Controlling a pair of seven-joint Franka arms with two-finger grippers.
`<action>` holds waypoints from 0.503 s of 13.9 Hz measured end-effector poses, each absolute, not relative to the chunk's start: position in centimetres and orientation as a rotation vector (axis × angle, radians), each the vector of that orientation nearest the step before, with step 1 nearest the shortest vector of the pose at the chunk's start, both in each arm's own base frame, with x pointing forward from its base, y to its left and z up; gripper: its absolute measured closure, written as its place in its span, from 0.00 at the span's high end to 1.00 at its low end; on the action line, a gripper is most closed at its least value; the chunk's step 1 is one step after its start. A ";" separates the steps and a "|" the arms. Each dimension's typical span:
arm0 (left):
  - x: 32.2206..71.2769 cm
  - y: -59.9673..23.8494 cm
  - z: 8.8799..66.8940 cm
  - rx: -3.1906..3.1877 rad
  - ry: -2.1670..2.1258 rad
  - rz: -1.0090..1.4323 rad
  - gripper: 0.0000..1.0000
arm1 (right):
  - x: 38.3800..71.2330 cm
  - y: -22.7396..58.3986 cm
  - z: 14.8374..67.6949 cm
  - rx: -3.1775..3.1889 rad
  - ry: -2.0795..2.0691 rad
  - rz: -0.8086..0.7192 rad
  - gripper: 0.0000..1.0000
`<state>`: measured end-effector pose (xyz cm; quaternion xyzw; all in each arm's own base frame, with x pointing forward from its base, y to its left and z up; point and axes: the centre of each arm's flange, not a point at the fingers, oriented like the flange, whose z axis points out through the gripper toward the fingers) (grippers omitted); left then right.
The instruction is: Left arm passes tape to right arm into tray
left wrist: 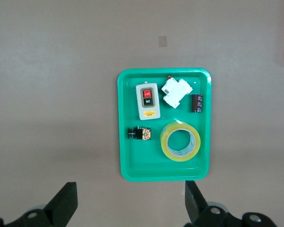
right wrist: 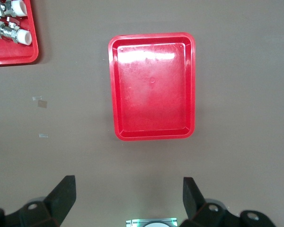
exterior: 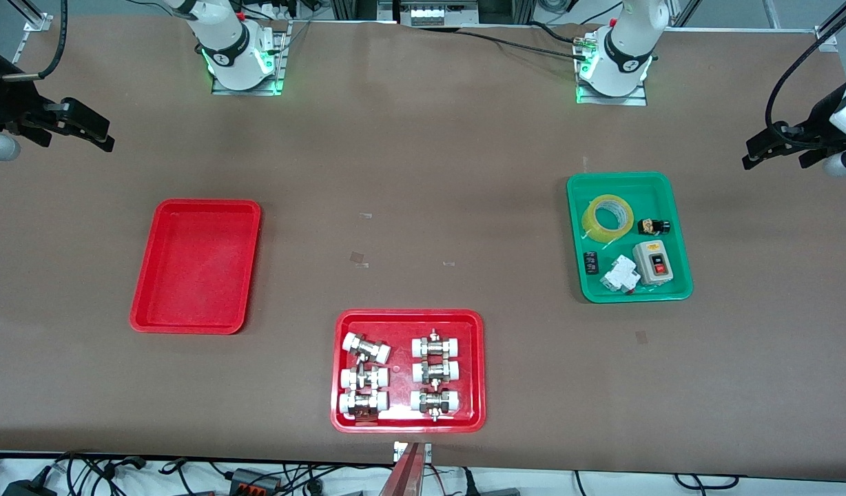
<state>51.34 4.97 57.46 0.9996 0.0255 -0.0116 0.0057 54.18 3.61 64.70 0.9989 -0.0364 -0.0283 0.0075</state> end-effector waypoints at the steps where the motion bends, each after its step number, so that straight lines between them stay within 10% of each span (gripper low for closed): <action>1: 51.3 5.0 57.5 3.129 0.080 -0.036 1.00 | 54.2 3.6 64.7 3.123 -0.115 -0.089 1.00; 7: 51.3 5.1 57.5 3.127 0.083 -0.036 1.00 | 54.1 3.4 64.5 3.115 -0.122 -0.113 1.00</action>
